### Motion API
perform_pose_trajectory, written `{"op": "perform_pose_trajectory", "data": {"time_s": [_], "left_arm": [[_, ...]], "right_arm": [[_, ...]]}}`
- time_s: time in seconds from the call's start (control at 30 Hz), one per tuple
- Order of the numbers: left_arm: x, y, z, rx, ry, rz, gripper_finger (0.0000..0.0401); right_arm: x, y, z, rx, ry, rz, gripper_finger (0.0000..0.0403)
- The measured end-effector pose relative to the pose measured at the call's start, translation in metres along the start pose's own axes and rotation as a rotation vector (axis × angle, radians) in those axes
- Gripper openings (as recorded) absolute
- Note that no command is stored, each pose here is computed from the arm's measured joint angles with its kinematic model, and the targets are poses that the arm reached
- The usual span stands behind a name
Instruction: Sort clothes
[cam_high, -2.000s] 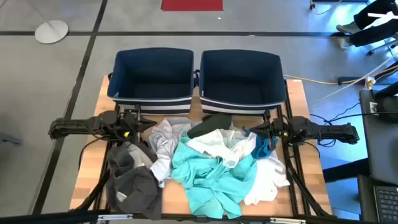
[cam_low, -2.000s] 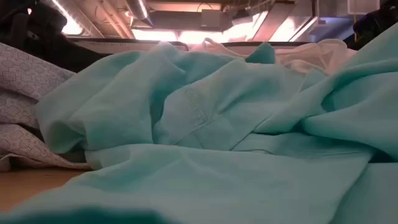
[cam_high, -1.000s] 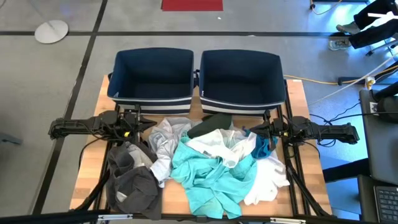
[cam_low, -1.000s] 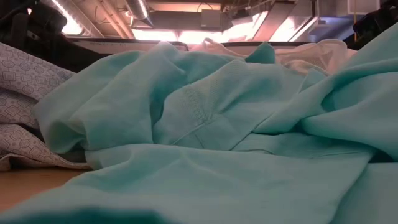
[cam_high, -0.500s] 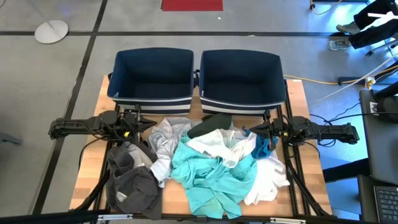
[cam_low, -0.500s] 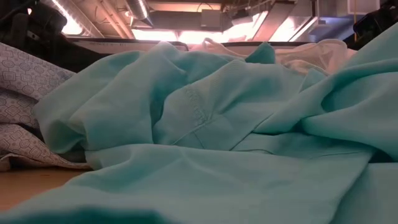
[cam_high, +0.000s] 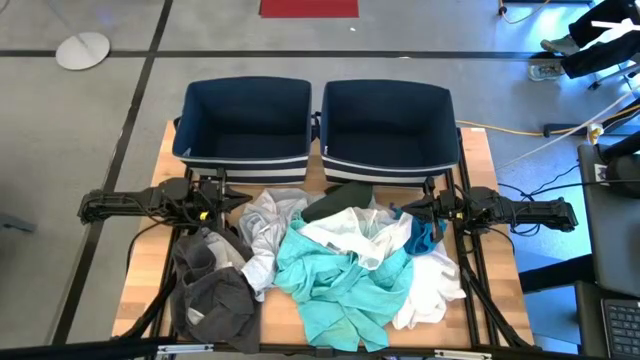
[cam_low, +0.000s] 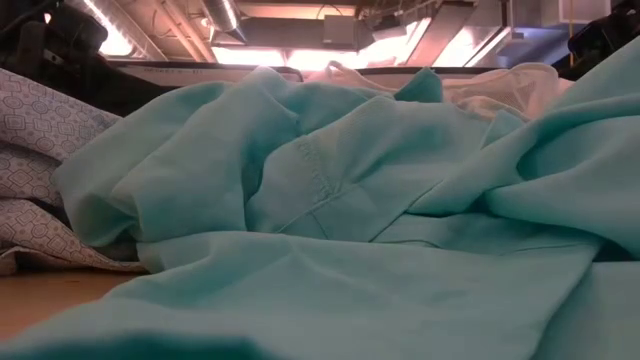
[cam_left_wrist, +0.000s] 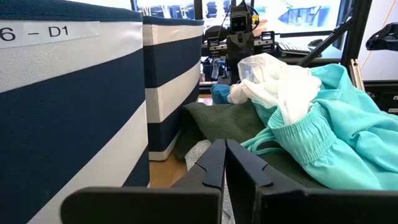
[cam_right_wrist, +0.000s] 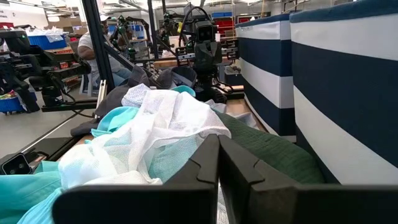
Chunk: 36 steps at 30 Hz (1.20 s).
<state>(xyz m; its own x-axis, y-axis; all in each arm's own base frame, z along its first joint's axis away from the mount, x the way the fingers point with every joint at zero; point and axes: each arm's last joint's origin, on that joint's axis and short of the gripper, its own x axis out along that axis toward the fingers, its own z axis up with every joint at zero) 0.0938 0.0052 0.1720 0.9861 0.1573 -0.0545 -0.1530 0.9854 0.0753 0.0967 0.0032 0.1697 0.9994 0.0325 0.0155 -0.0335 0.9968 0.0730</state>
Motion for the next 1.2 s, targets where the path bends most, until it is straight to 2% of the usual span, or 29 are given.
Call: {"op": "perform_pose_trajectory", "data": {"time_s": [0.37, 0.53, 0.63, 0.7, 0.83, 0.93, 1.03, 1.2], "left_arm": [[0.0, 0.0, 0.0, 0.004, -0.001, 0.001, 0.0004], [0.0, 0.002, 0.001, 0.199, -0.017, 0.053, 0.0004], [0.0, 0.002, 0.001, 0.25, -0.008, 0.051, 0.0004], [0.0, 0.002, 0.001, 0.191, -0.013, 0.044, 0.0004], [0.0, 0.002, 0.004, -0.114, -0.046, 0.028, 0.0004], [0.0, 0.002, 0.006, -0.251, -0.072, 0.021, 0.0004], [0.0, 0.002, 0.008, -0.348, -0.094, 0.016, 0.0004], [-0.001, 0.002, 0.014, -0.425, -0.148, -0.002, 0.0004]], "right_arm": [[0.0, 0.0, 0.0, 0.0, 0.0, 0.0, 0.0012], [0.0, 0.0, 0.0, 0.0, 0.0, 0.0, 0.0012], [0.0, 0.0, 0.0, 0.0, -0.001, 0.0, 0.0012], [0.0, 0.0, 0.0, 0.0, 0.0, 0.0, 0.0012], [0.0, 0.0, 0.0, 0.0, 0.0, 0.0, 0.0012], [0.0, 0.0, 0.0, 0.0, 0.0, 0.0, 0.0012], [0.0, 0.0, 0.0, 0.0, 0.0, 0.0, 0.0012], [0.0, 0.0, 0.0, 0.0, 0.0, 0.004, 0.0012]]}}
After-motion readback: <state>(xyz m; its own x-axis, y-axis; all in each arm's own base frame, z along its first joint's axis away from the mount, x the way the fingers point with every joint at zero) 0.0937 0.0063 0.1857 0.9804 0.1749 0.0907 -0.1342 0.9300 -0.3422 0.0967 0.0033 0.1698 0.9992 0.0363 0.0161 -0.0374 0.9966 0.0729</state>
